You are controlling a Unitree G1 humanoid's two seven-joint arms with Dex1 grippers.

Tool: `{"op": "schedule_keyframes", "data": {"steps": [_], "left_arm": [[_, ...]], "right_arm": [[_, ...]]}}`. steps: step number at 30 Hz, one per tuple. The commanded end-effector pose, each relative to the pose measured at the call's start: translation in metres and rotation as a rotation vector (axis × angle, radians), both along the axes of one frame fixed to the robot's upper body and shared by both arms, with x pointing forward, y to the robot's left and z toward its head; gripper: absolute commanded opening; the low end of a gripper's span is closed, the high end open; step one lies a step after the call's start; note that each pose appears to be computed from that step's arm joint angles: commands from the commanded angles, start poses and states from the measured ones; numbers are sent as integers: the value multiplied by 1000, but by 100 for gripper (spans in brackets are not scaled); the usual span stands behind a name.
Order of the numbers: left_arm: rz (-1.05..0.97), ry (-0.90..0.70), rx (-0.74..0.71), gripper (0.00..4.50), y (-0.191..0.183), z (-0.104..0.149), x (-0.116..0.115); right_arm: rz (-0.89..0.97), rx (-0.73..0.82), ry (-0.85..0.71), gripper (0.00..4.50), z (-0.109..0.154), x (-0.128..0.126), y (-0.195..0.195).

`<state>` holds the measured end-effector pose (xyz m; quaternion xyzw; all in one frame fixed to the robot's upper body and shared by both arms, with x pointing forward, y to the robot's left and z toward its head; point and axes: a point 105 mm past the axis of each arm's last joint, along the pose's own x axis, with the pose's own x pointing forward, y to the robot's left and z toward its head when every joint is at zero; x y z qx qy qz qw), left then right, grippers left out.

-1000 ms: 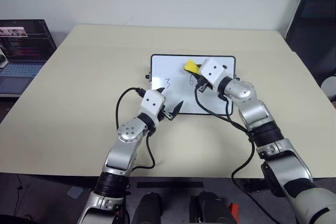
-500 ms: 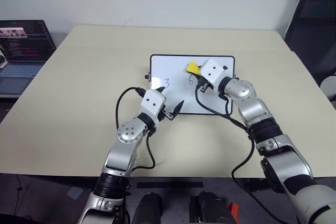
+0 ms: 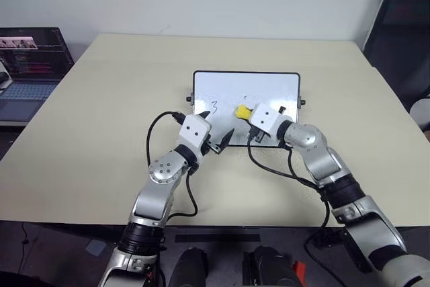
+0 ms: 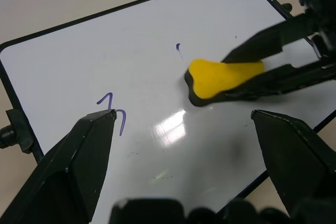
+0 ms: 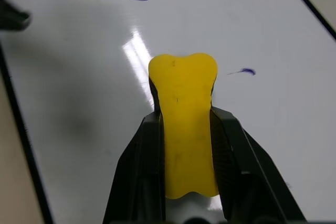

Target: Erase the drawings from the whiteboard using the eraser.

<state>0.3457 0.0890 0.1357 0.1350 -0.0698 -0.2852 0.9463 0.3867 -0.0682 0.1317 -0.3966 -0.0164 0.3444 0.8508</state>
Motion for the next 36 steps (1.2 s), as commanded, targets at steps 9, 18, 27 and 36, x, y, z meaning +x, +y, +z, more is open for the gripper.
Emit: {"op": "schedule_keyframes", "data": {"steps": [9, 18, 27, 36], "left_arm": [[-15, -60, -14, 450, -6, 17, -1], [-23, -62, -14, 450, -8, 17, -1], [-8, -64, -12, 450, -4, 17, -3], [1, -67, -8, 450, -2, 18, -3]], "right_arm": [[-114, 183, -154, 87, 53, 22, -12], [-219, 203, -271, 87, 83, 55, -29], [-158, 40, -160, 87, 36, 49, -16], [-107, -20, -97, 87, 8, 29, -7]]}}
